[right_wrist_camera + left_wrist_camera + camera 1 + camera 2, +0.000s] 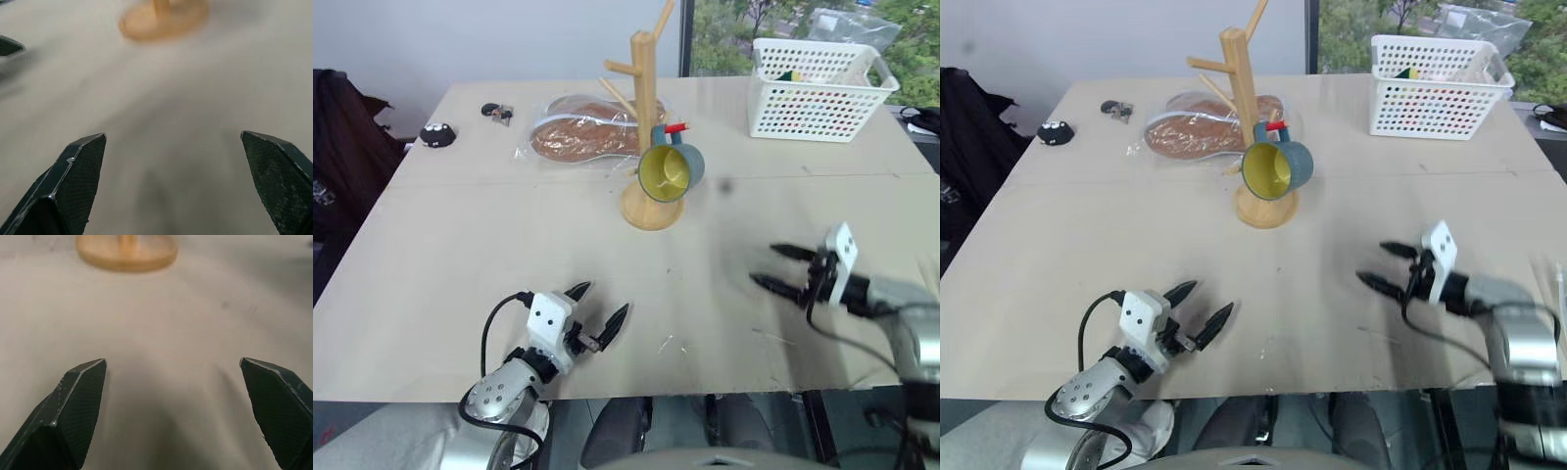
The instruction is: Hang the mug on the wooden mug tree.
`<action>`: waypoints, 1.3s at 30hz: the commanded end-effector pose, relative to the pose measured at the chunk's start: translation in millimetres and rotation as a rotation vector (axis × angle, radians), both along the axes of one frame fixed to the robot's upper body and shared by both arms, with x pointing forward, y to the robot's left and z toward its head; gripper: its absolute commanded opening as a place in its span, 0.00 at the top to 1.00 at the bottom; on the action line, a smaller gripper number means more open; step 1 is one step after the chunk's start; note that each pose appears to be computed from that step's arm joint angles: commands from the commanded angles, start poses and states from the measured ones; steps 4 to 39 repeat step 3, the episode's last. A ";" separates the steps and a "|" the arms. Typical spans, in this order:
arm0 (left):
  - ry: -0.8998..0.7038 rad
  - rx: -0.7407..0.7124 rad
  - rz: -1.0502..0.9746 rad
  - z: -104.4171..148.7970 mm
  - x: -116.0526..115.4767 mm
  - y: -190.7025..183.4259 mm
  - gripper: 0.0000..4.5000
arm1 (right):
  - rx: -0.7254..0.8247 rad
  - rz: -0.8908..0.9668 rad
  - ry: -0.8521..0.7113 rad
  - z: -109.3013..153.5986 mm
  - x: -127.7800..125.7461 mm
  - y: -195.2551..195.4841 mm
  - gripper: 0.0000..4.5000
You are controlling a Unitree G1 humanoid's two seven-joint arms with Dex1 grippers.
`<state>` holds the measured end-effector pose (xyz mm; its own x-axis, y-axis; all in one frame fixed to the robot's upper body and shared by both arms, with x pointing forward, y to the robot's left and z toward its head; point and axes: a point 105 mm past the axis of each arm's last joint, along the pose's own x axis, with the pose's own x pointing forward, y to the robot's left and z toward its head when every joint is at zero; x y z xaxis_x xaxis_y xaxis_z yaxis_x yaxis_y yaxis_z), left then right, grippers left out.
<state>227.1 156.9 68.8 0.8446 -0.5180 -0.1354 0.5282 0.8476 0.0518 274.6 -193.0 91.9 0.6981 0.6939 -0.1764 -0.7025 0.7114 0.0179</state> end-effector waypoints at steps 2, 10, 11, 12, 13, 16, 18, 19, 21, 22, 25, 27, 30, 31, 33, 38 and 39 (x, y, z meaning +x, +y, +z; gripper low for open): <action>-0.009 0.042 -0.029 3.3 0.9 1.1 0.00 | 0.000 -0.086 -0.146 10.5 -13.0 -3.2 0.01; -0.009 0.043 -0.033 3.7 1.1 0.8 0.00 | 0.002 -0.093 -0.146 8.1 -15.7 -2.3 0.01; -0.009 0.043 -0.033 3.7 1.1 0.8 0.00 | 0.002 -0.093 -0.146 8.1 -15.7 -2.3 0.01; -0.009 0.043 -0.033 3.7 1.1 0.8 0.00 | 0.002 -0.093 -0.146 8.1 -15.7 -2.3 0.01; -0.009 0.043 -0.033 3.7 1.1 0.8 0.00 | 0.002 -0.093 -0.146 8.1 -15.7 -2.3 0.01; -0.009 0.043 -0.033 3.7 1.1 0.8 0.00 | 0.002 -0.093 -0.146 8.1 -15.7 -2.3 0.01; -0.009 0.043 -0.033 3.7 1.1 0.8 0.00 | 0.002 -0.093 -0.146 8.1 -15.7 -2.3 0.01; -0.009 0.043 -0.033 3.7 1.1 0.8 0.00 | 0.002 -0.093 -0.146 8.1 -15.7 -2.3 0.01; -0.009 0.043 -0.033 3.7 1.1 0.8 0.00 | 0.002 -0.093 -0.146 8.1 -15.7 -2.3 0.01; -0.009 0.043 -0.033 3.7 1.1 0.8 0.00 | 0.002 -0.093 -0.146 8.1 -15.7 -2.3 0.01; -0.009 0.043 -0.033 3.7 1.1 0.8 0.00 | 0.002 -0.093 -0.146 8.1 -15.7 -2.3 0.01; -0.009 0.043 -0.033 3.7 1.1 0.8 0.00 | 0.002 -0.093 -0.146 8.1 -15.7 -2.3 0.01; -0.009 0.043 -0.033 3.7 1.1 0.8 0.00 | 0.002 -0.093 -0.146 8.1 -15.7 -2.3 0.01; -0.009 0.043 -0.033 3.7 1.1 0.8 0.00 | 0.002 -0.093 -0.146 8.1 -15.7 -2.3 0.01; -0.009 0.043 -0.033 3.7 1.1 0.8 0.00 | 0.002 -0.093 -0.146 8.1 -15.7 -2.3 0.01; -0.009 0.043 -0.033 3.7 1.1 0.8 0.00 | 0.002 -0.093 -0.146 8.1 -15.7 -2.3 0.01; -0.009 0.043 -0.033 3.7 1.1 0.8 0.00 | 0.002 -0.093 -0.146 8.1 -15.7 -2.3 0.01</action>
